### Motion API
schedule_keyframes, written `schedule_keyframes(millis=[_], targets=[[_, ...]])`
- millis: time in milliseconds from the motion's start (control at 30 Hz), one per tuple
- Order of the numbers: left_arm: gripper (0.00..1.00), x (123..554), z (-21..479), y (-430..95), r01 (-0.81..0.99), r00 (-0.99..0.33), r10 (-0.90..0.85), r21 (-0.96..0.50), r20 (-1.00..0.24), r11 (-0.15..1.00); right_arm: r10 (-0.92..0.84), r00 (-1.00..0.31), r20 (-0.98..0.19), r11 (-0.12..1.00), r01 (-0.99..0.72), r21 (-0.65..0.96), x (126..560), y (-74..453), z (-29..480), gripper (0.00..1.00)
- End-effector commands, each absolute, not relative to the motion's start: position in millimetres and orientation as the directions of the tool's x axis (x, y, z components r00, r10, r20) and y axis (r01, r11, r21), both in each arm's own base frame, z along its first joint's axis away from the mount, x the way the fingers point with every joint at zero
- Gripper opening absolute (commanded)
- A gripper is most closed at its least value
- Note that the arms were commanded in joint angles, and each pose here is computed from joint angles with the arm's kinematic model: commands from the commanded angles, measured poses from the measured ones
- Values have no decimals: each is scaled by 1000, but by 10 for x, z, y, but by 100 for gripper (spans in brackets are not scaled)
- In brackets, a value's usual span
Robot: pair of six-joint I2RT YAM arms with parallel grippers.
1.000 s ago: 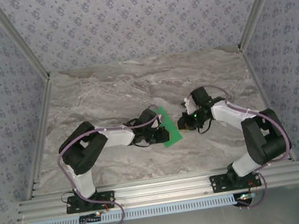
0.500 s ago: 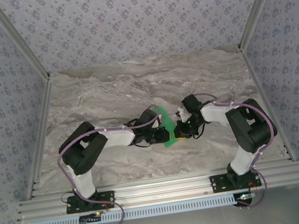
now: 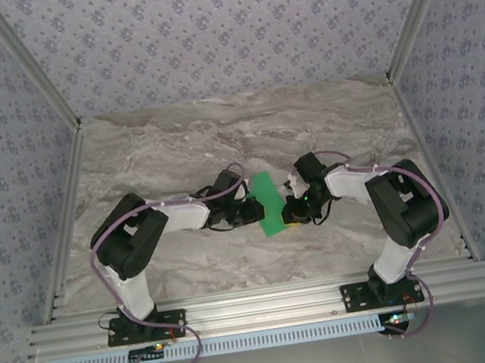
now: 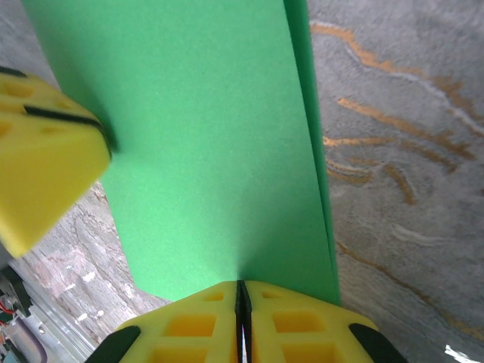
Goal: Fold a paper plane with a square sheet of paper (fold left side to right side)
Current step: First fold the square sheet of paper in half at the center of the table.
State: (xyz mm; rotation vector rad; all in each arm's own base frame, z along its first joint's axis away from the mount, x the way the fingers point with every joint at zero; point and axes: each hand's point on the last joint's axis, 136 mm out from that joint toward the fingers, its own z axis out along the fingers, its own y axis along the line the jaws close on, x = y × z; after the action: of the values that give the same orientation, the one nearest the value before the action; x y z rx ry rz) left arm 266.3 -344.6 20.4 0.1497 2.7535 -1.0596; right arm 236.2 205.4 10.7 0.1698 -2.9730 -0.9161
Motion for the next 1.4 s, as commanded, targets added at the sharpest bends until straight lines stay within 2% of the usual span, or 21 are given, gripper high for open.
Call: schedule_keyframes(millis=[0,267,433,567,933,1100,1367], targets=[[13,2902,-14,-3073,91,-976,-34,-551,-213,830,-96,-990,107,937,-53,346,2111,1608,-293,10],[13,3305,142,-2790,54,-959,-120,-577,-258,815,-95,-991,96,935,-56,350,2140,1621,-261,10],[14,3210,510,-2998,177,-937,-65,-628,-343,758,-90,-992,93,935,-52,350,2162,1626,-259,10],[14,3059,601,-3244,244,-929,-19,-651,-369,719,-90,-992,93,935,-52,350,2168,1634,-258,10],[14,3182,174,-3435,194,-957,11,-614,-289,765,-96,-991,97,940,-58,337,2148,1614,-254,10],[14,3335,3,-3173,127,-962,-34,-551,-272,825,-96,-990,101,940,-57,335,2126,1609,-257,10],[14,3781,-72,-2794,75,-951,-92,-506,-296,859,-94,-990,106,943,-54,330,2096,1593,-274,10]])
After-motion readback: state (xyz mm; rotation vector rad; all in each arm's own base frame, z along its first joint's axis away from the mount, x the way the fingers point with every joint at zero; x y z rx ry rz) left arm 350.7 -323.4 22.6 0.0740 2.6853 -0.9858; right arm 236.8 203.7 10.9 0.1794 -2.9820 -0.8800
